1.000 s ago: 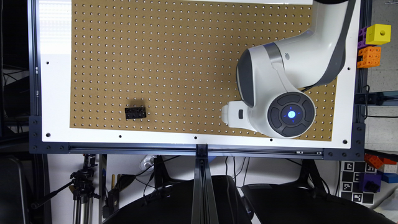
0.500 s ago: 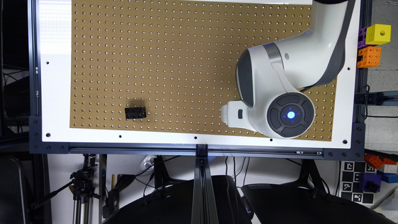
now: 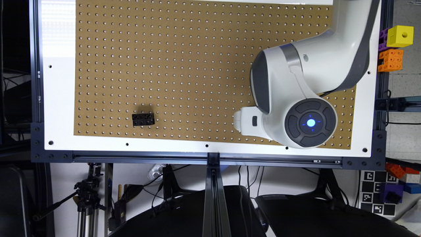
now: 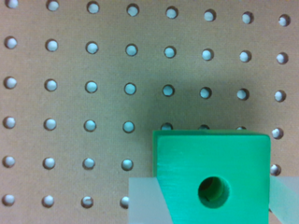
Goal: Pick up green block.
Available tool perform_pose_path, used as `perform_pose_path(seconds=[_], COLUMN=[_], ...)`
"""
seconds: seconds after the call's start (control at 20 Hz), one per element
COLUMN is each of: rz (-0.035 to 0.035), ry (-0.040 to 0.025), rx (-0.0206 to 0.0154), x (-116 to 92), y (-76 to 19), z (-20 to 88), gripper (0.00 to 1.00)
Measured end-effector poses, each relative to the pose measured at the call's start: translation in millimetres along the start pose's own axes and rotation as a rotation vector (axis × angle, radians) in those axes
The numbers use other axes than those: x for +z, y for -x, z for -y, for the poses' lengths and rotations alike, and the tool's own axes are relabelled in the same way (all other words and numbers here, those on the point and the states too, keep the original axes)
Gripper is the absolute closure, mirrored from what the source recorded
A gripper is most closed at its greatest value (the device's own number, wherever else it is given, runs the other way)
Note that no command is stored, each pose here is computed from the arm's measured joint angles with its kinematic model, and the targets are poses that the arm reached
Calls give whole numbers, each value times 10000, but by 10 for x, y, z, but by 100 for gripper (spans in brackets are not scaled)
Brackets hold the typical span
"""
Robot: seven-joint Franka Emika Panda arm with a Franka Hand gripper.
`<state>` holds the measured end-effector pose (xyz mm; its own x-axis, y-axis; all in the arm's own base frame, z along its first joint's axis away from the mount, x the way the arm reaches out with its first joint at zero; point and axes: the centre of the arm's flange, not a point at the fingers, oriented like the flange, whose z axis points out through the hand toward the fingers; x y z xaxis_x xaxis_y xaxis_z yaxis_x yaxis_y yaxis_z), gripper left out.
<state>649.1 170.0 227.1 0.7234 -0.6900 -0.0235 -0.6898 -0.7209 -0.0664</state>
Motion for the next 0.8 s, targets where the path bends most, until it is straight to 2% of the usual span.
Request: perform_pose_path(seconds=[0.2, 0.3, 0.7, 0.8], rz=[-25, -31, -144, -157], ry=[13, 44, 37, 44], rx=[-15, -21, -45, -46], x=[-178, -307, -878, -963], y=[4, 10, 49, 59], z=[10, 12, 12, 7], gripper=[100, 100, 100, 100])
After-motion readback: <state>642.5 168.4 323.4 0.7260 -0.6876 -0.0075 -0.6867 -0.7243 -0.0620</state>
